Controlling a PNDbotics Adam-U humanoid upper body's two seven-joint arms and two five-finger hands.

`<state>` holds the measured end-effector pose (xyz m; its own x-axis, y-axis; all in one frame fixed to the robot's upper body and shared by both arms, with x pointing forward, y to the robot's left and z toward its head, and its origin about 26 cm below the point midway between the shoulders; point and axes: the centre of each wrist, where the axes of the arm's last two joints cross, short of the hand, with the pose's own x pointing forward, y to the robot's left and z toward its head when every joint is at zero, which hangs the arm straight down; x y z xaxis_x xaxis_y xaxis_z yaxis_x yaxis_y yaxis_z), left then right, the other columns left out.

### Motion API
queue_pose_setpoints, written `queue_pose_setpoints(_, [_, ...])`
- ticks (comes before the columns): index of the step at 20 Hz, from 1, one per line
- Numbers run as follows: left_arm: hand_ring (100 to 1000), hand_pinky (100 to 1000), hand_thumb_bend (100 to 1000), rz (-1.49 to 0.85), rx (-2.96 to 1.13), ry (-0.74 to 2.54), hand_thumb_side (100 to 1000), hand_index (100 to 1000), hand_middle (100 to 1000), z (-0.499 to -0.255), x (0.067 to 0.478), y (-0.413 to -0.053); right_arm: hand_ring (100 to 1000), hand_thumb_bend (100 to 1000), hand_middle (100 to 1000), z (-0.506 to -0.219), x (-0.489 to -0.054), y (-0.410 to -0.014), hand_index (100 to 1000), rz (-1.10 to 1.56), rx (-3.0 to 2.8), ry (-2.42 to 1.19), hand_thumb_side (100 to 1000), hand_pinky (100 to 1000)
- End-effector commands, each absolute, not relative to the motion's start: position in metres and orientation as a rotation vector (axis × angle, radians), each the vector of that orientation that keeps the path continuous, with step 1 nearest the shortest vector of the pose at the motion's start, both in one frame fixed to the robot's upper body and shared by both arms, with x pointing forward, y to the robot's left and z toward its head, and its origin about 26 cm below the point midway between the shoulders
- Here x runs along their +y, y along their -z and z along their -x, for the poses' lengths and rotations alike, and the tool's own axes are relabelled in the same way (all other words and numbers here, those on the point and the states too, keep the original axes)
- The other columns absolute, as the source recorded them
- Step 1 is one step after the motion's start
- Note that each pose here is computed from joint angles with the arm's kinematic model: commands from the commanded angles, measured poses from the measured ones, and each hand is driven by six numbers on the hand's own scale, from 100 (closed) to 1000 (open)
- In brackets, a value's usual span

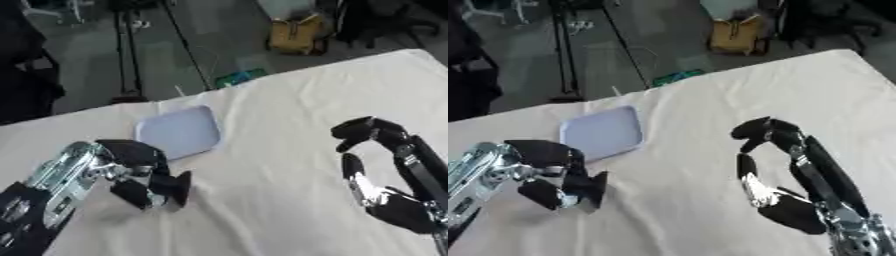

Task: Pick up objects on the table and place them in the box.

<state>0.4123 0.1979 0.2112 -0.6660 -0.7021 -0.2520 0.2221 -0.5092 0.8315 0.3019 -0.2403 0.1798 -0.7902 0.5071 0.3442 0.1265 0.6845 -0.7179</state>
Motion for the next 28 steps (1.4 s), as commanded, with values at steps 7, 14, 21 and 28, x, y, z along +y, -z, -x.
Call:
queue_pose_setpoints(7, [970,1000,100,-0.818,-1.071,2.227,830,786,755,-0.411,0.202,-0.232,601,100,726,-0.301,-0.239,-0.185,789,0.492,-2.385,-0.956,579,828])
queue_pose_setpoints(14, [921,1000,100,-0.829,-1.033,2.223,794,788,756,-0.414,0.203,-0.226,601,100,725,-0.301,-0.24,-0.184,789,0.496,-2.383,-0.953,579,828])
queue_pose_setpoints(21, [913,1000,100,-0.841,-1.096,2.18,736,786,738,-0.412,0.203,-0.24,602,100,725,-0.301,-0.24,-0.184,789,0.494,-2.381,-0.957,578,829])
queue_pose_setpoints(28, [909,1000,100,-0.845,-1.158,2.11,694,783,732,-0.413,0.207,-0.257,603,100,725,-0.301,-0.24,-0.183,788,0.491,-2.382,-0.96,576,829])
